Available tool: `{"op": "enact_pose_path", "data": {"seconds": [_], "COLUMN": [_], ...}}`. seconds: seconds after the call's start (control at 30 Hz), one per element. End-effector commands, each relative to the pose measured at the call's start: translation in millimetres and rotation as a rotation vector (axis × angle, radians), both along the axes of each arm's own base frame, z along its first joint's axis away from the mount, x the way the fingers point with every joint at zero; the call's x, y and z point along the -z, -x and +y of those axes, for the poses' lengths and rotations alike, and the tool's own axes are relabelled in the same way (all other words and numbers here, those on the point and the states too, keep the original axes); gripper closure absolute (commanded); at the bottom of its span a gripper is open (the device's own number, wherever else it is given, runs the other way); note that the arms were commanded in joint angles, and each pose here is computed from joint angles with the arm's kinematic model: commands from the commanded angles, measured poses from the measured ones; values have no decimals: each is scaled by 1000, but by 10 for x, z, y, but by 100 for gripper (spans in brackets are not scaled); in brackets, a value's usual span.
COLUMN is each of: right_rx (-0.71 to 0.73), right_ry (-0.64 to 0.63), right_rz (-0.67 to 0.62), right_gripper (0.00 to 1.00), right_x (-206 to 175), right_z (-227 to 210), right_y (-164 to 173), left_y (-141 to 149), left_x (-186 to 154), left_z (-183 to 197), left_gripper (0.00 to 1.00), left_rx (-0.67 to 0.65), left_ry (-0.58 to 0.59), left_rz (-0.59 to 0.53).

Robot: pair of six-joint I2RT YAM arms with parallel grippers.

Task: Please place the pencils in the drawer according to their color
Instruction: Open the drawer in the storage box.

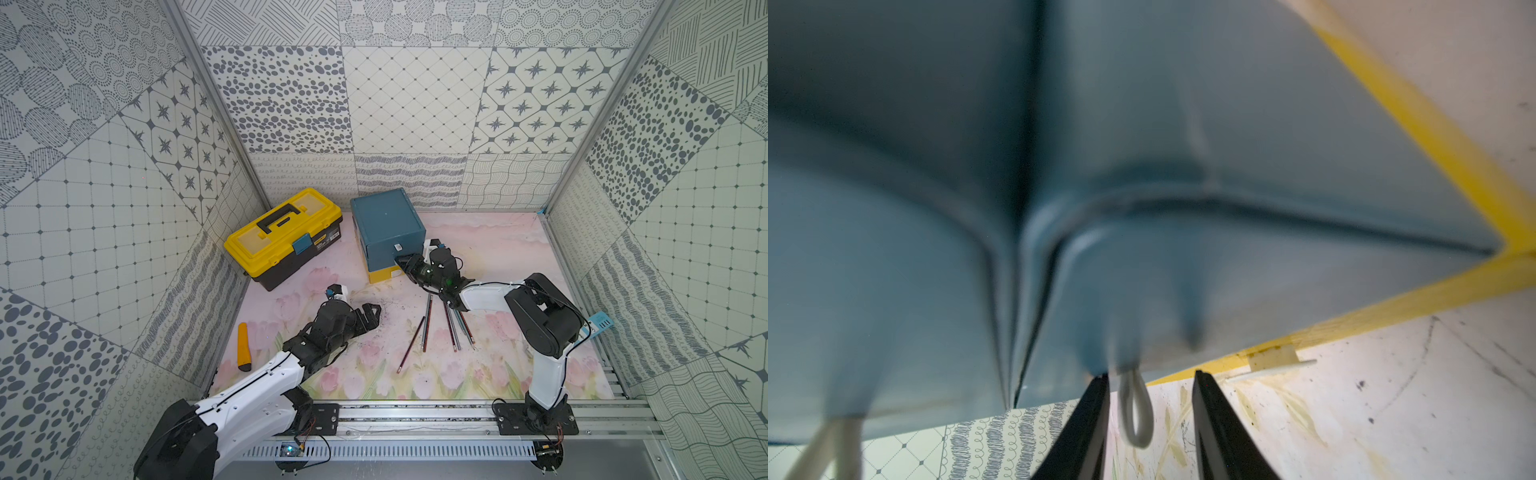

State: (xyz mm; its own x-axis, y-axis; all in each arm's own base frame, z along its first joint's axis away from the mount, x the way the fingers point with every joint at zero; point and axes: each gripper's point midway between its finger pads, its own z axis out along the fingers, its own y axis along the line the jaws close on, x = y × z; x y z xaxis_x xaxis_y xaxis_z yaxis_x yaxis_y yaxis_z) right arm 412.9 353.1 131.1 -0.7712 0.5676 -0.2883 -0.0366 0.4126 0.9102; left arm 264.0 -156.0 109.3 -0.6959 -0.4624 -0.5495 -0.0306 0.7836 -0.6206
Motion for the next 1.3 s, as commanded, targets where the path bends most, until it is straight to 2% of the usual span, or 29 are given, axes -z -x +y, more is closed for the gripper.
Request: {"op": "enact_pose_path", "data": {"seconds": [0.0, 0.1, 0.27, 0.43, 0.9, 1.27], "right_rx": [-22, -24, -35, -39, -46, -68], "right_ry": [-42, -48, -66, -74, -34, 2], "right_rz": [-36, -35, -37, -36, -1, 36], "right_gripper": [66, 72, 90, 99, 100, 100], "right_x": [-105, -103, -149, -174, -125, -135], "right_z": [88, 88, 102, 96, -69, -246], "right_y": [-40, -33, 3, 45, 338, 766], "left_y": [-28, -22, -23, -24, -54, -65], "left_x": [-43, -36, -33, -24, -42, -103], "left_z": [-3, -8, 0, 3, 23, 94], "left_gripper": [1, 1, 1, 1, 1, 1], "left_rx": [8, 10, 7, 6, -9, -29], "left_ry": [-8, -6, -5, -8, -5, -21], "left_rz": [-16, -13, -13, -11, -23, -44]}}
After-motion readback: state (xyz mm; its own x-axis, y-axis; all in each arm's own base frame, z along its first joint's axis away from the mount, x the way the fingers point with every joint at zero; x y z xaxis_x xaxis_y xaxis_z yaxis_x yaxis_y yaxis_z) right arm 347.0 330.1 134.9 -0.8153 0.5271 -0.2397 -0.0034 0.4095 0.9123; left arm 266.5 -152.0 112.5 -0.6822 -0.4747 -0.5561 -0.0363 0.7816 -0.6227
